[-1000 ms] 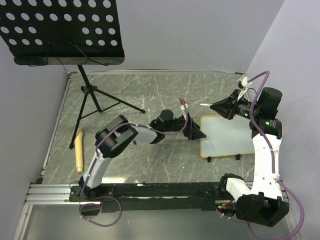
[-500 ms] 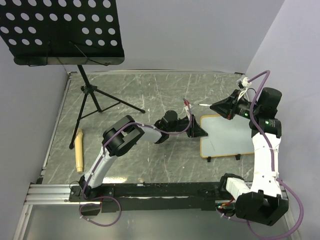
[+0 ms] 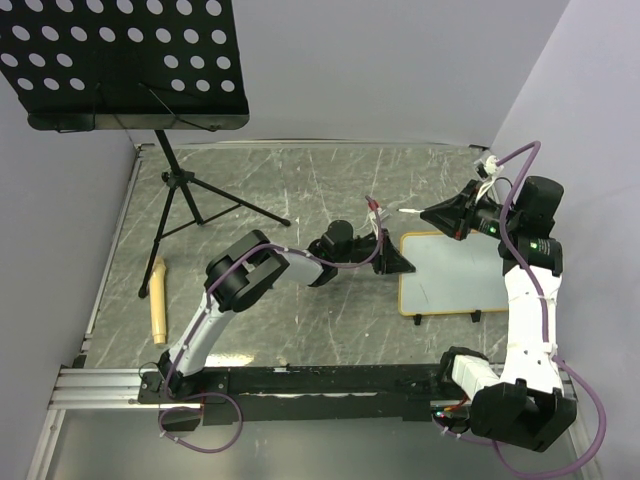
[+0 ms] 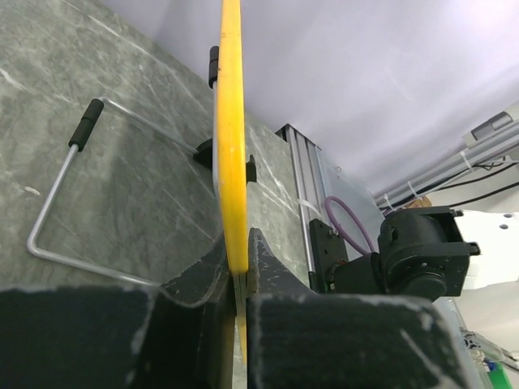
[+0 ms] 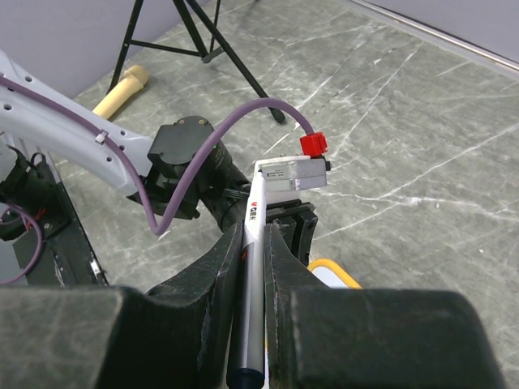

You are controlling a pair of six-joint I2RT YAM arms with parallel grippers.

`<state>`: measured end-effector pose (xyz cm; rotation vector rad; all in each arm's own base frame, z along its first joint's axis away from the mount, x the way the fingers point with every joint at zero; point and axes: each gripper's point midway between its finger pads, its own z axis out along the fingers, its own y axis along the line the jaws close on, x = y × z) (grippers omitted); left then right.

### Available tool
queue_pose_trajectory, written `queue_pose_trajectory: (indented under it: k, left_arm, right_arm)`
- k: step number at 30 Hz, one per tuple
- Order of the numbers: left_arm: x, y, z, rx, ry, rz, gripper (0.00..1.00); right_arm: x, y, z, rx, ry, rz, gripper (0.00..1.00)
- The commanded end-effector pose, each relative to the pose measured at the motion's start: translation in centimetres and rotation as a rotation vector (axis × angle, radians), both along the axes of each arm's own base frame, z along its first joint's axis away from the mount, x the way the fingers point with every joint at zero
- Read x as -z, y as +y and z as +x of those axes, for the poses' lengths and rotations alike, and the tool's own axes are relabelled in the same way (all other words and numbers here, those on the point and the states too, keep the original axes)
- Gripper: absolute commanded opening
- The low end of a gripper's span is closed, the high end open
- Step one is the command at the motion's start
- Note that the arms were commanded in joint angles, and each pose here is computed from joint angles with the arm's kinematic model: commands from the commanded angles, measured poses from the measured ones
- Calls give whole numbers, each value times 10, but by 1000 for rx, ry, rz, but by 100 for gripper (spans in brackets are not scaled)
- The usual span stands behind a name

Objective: Write a sentence on the whiteboard
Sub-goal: Pick up the whiteboard from the whiteboard stand.

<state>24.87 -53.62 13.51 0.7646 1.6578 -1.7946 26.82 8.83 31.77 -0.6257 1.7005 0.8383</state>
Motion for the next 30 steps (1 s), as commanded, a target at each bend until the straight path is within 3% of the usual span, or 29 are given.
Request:
queue_pose_trajectory:
  k: [1, 19, 25, 30]
  left_arm:
    - [-90, 12, -1, 11, -133, -220, 1]
    - [-169, 63, 19, -113, -97, -324, 1]
    - [-187, 97, 11, -187, -102, -289, 1]
    - [-173, 128, 14, -260, -64, -225, 1]
  right_arm:
    - [-14, 0, -2, -22, -52, 1, 0]
    - [-76, 11, -28, -106, -129, 18, 0]
    - [-87, 20, -46, -148, -141, 34, 0]
    - [-87, 22, -50, -167, -143, 34, 0]
